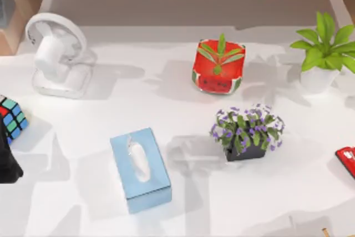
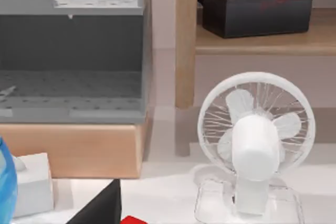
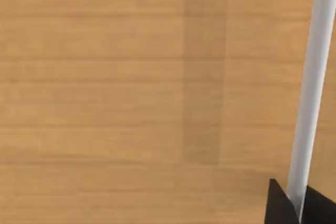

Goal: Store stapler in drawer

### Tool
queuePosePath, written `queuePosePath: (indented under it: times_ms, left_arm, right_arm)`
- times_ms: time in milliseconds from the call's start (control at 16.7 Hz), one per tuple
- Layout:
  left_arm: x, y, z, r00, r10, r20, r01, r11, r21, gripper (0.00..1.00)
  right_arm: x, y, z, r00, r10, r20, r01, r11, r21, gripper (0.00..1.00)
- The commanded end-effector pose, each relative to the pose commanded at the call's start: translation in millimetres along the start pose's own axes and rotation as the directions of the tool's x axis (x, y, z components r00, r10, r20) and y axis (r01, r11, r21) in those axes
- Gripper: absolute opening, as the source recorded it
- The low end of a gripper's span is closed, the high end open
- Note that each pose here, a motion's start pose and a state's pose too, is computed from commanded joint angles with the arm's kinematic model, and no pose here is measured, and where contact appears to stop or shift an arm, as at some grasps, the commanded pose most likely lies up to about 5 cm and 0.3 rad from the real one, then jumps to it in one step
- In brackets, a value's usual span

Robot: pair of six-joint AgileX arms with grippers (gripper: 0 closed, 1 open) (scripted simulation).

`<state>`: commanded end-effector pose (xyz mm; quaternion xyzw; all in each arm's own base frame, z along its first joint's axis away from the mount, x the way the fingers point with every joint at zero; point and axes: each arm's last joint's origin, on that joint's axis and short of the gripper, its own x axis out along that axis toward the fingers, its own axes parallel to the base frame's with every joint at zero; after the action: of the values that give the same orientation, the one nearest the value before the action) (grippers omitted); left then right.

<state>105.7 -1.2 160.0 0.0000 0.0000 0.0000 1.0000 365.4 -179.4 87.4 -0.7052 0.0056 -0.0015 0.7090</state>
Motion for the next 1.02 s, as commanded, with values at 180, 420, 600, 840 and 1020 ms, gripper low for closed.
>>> queuePosePath:
  times_ms: [180, 420, 600, 840, 1020]
  left_arm:
    - [0, 0, 0, 1.000, 0.000, 0.000, 0.000, 1.000, 0.000, 1.00]
    - [0, 0, 0, 1.000, 0.000, 0.000, 0.000, 1.000, 0.000, 1.00]
    - [0, 0, 0, 1.000, 0.000, 0.000, 0.000, 1.000, 0.000, 1.00]
    - [0, 0, 0, 1.000, 0.000, 0.000, 0.000, 1.000, 0.000, 1.00]
    - [0, 0, 0, 1.000, 0.000, 0.000, 0.000, 1.000, 0.000, 1.00]
  right_arm:
    - [-15, 2, -1, 1.000, 0.005, -0.001, -0.005, 1.000, 0.005, 0.00]
    - [-46, 1, -1, 1.000, 0.001, 0.002, -0.001, 1.000, 0.000, 0.00]
    - [-62, 1, 0, 1.000, 0.001, 0.002, -0.001, 1.000, 0.001, 0.00]
    - [-61, 1, 1, 1.000, 0.001, 0.002, -0.001, 1.000, 0.001, 0.00]
    - [-71, 1, -1, 1.000, -0.001, 0.002, 0.001, 1.000, -0.001, 0.00]
